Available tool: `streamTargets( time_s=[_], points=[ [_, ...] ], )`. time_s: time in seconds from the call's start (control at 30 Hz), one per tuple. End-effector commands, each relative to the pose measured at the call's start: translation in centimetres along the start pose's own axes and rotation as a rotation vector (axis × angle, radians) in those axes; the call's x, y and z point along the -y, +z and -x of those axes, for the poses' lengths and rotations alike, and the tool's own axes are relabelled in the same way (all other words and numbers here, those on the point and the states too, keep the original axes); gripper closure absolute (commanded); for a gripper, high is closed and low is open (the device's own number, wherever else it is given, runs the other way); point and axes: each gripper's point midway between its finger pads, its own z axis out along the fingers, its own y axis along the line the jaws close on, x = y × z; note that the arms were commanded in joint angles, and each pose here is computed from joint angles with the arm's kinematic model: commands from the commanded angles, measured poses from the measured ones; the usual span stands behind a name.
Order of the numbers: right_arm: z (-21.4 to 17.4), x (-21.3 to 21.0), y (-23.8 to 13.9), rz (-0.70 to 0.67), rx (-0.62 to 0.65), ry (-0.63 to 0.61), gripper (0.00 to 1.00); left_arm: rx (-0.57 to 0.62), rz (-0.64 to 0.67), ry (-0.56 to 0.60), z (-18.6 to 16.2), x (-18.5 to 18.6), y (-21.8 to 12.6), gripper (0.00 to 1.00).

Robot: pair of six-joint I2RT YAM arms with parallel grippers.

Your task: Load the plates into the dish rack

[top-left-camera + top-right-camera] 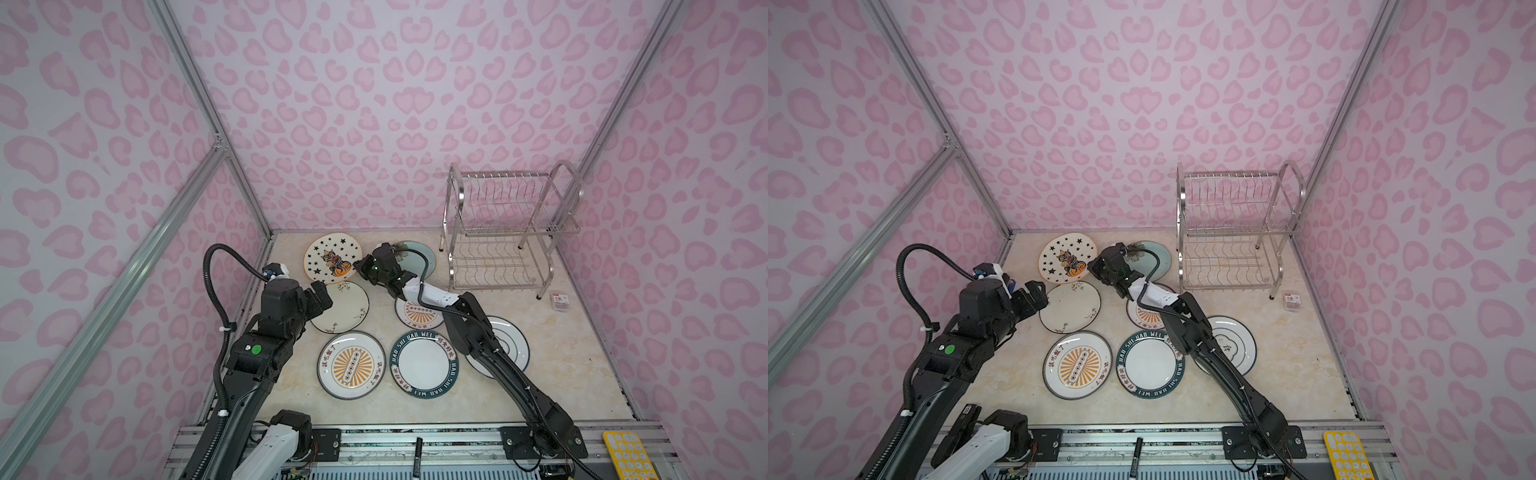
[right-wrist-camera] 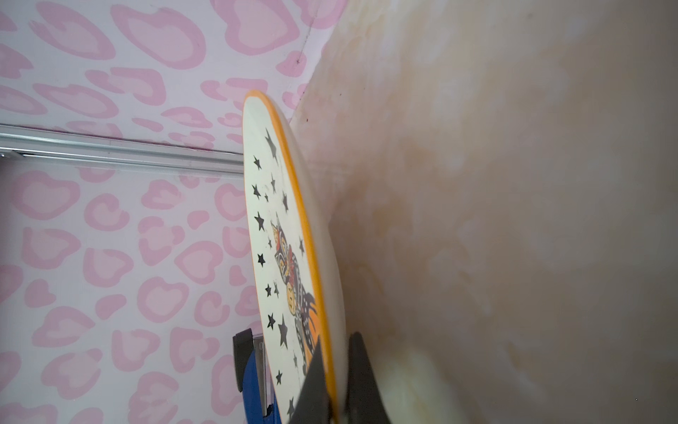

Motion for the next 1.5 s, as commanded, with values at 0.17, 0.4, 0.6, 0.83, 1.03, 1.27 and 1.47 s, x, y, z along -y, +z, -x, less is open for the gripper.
streamTargets(
  time_s=[0.17, 0.4, 0.6, 0.83, 1.03, 1.27, 1.47],
  points=[
    [4.8, -21.7, -10.5, 0.367, 0.115, -0.015, 1.00, 0.018, -0.004, -0.006, 0.3, 0.0, -0.3, 0.03],
    [4.7, -21.7, -10.4, 0.382, 0.108, -0.003, 1.00, 0.019, 0.002, -0.004, 0.3, -0.2, -0.4, 0.03],
    [4.8, -22.6, -11.2, 0.399, 0.109, -0.023, 1.00, 0.017, 0.001, -0.009, 0.2, -0.2, -0.4, 0.03],
    [4.7, -23.4, -12.5, 0.421, 0.116, -0.035, 1.00, 0.016, -0.005, -0.013, 0.1, -0.1, -0.4, 0.03],
    [4.9, -24.4, -13.8, 0.447, 0.126, -0.049, 1.00, 0.012, -0.007, -0.018, 0.0, -0.1, -0.4, 0.03],
    [4.9, -26.8, -16.0, 0.507, 0.129, -0.060, 1.00, 0.012, -0.005, -0.020, 0.0, -0.2, -0.4, 0.03],
    [5.0, -27.9, -18.4, 0.540, 0.143, -0.086, 1.00, -0.003, -0.016, -0.022, -0.3, 0.1, -0.1, 0.03]
  ],
)
